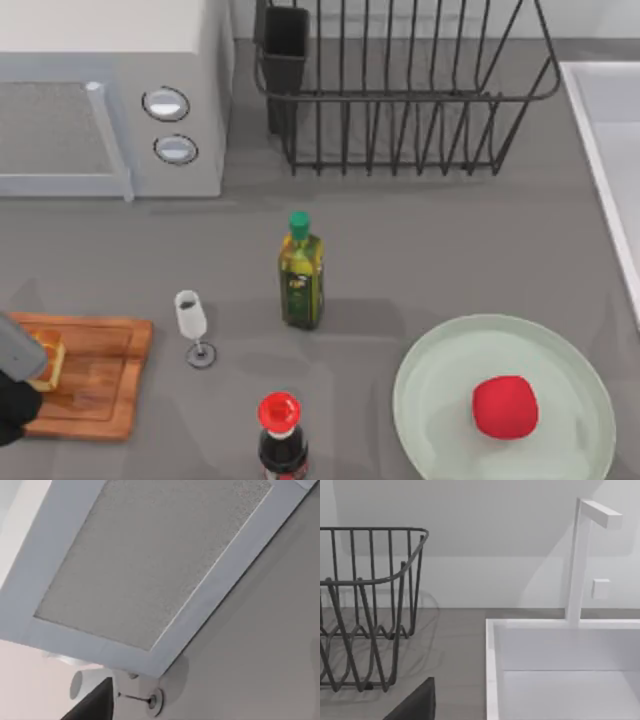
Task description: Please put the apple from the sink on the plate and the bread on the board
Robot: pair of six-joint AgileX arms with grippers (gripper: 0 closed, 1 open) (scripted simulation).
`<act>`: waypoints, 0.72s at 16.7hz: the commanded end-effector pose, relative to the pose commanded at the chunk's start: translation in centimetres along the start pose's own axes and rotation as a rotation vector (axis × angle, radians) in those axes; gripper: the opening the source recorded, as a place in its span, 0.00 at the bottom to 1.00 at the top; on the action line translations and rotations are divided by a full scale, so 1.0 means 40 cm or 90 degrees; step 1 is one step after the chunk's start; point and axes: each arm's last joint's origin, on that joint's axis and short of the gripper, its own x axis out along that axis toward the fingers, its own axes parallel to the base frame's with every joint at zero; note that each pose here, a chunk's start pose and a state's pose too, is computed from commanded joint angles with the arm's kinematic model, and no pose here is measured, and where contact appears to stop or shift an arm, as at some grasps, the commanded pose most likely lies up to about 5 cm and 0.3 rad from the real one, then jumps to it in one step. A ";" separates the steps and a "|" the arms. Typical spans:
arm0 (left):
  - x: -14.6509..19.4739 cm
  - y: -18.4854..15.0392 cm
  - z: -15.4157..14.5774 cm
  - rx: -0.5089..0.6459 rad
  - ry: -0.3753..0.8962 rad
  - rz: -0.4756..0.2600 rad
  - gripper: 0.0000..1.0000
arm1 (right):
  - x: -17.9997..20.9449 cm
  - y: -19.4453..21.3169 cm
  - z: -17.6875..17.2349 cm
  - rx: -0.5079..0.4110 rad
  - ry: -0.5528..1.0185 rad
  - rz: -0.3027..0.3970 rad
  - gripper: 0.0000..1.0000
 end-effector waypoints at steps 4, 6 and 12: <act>-0.015 -0.009 -0.010 -0.319 -0.067 0.050 1.00 | 0.000 0.000 0.000 0.000 0.000 0.000 1.00; -0.021 -0.012 -0.016 -0.441 -0.106 0.065 1.00 | 0.000 0.000 0.000 0.000 0.000 0.000 1.00; -0.032 -0.014 -0.026 -0.635 -0.203 0.087 1.00 | 0.000 0.000 0.000 0.000 0.000 0.000 1.00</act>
